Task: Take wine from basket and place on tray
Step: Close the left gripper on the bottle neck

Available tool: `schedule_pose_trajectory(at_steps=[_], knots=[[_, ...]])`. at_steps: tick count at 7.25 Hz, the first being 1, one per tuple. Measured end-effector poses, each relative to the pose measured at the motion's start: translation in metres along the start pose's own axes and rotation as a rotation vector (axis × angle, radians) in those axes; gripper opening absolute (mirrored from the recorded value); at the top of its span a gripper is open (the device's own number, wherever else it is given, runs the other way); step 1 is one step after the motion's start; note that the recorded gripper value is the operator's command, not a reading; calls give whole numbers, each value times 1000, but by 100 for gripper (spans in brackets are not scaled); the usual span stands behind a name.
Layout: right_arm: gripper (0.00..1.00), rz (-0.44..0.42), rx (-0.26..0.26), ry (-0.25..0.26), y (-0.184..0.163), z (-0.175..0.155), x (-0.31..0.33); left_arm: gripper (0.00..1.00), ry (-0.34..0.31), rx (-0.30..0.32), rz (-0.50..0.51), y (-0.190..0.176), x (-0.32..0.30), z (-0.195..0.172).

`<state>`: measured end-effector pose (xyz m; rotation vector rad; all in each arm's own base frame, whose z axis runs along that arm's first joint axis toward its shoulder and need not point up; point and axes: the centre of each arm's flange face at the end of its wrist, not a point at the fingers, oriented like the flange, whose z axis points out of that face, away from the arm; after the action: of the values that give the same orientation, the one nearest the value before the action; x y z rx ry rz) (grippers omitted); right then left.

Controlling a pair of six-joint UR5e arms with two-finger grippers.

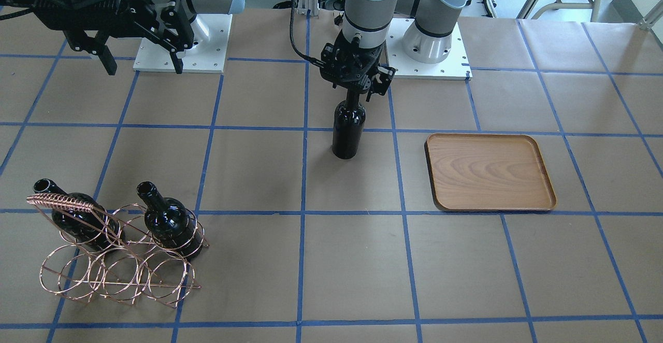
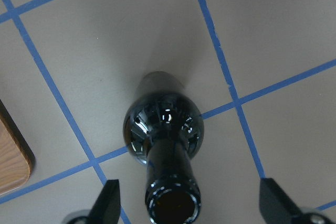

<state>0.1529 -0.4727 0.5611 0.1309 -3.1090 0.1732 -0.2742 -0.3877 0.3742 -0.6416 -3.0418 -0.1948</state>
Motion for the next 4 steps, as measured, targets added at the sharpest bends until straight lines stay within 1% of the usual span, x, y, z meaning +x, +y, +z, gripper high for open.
schedule_pose_trajectory(at_steps=[2, 3, 4], knots=[[100, 0, -1, 0, 0, 0, 0, 67, -1, -4, 1, -2, -1, 2], [100, 8, -1, -1, 1, 0, 0, 52, 0, -3, 0, -3, -1, 1], [100, 19, -2, 0, 1, -1, -1, 51, 2, -2, -1, -4, -1, 1]])
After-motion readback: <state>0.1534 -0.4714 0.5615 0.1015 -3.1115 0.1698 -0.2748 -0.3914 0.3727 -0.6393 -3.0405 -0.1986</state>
